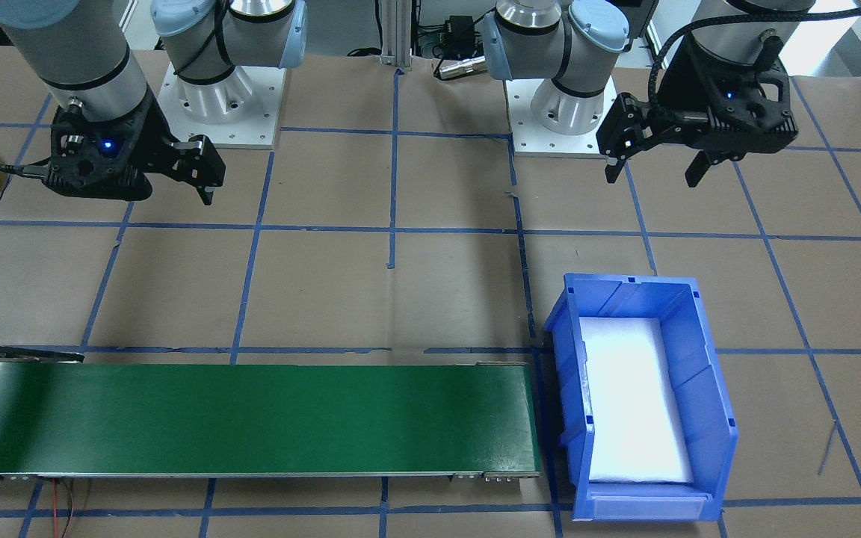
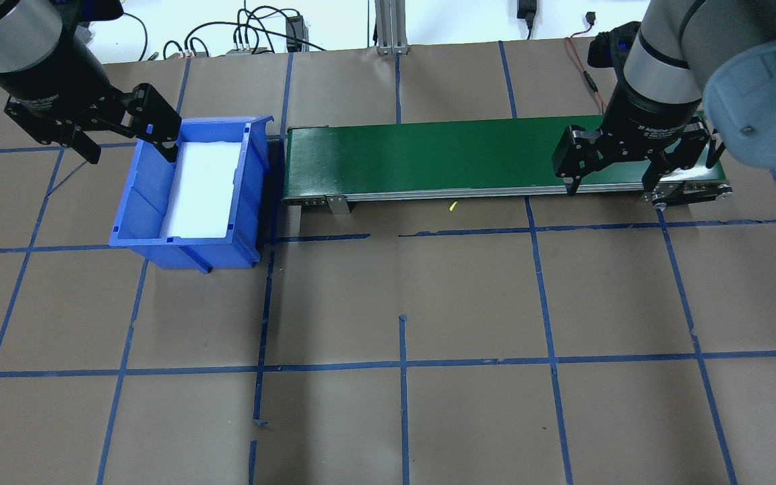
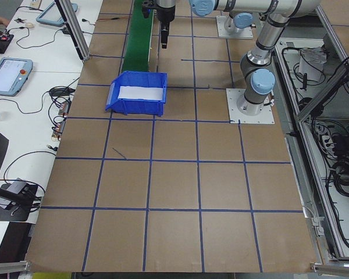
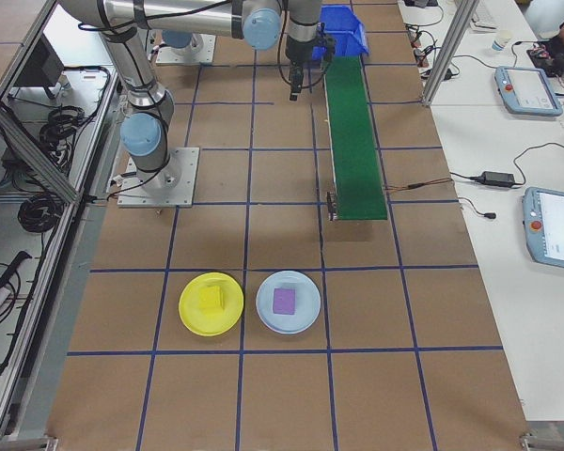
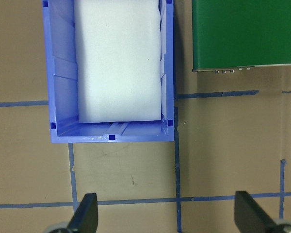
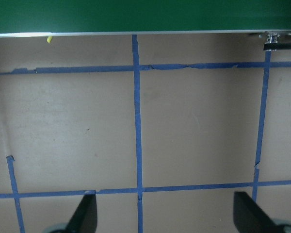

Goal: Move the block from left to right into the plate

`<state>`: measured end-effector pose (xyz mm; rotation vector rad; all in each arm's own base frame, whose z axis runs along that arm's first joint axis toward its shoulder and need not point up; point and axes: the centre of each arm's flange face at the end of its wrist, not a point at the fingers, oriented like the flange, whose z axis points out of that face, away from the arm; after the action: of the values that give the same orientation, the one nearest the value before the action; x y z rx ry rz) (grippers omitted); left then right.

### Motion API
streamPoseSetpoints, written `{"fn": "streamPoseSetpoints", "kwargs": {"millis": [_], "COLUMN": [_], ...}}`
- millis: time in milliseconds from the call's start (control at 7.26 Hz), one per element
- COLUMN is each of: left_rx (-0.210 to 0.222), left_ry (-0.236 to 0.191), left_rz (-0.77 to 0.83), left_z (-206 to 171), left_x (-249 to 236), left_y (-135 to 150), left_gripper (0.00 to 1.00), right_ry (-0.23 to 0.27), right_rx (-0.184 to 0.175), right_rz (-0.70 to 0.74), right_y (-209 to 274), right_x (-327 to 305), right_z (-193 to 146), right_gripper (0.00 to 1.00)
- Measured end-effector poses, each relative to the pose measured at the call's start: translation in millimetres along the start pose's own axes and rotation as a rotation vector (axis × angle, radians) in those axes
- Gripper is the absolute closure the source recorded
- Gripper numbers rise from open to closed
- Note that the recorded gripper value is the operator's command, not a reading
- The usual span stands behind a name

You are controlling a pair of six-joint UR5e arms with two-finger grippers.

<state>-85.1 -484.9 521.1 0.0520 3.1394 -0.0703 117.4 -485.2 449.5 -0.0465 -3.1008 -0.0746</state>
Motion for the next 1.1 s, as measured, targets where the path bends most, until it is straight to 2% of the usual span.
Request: {"fn": "streamPoseSetpoints", "kwargs": {"millis": [276, 413, 827, 1102], "left_rx": [-0.001, -0.003, -0.033, -0.036], "left_ry": [0.0, -0.001, -0.006, 0.0], "left_rz": [0.001, 0.002, 0.005, 0.006], "left_z": [0.1, 0.2, -0.1, 1.0], "left_x": [0.7, 0.9, 1.6, 2.1], "left_y": [0.2, 0.4, 7.7, 8.4], "left_gripper": [0.0, 0.0, 0.0, 0.0], "right_ry": [-0.048, -0.06, -0.066, -0.06], "right_rx": [0.051, 0.056, 0.046, 0.039], "right_rz": [0.042, 0.049, 0.05, 0.044], "right_y": [-23.9, -32.1, -32.2, -31.8], "right_x": [-4.7, -5.5, -5.4, -4.6], "right_z": [-23.2, -37.4, -47.9, -46.2], "right_gripper": [0.0, 0.0, 0.0, 0.0]}}
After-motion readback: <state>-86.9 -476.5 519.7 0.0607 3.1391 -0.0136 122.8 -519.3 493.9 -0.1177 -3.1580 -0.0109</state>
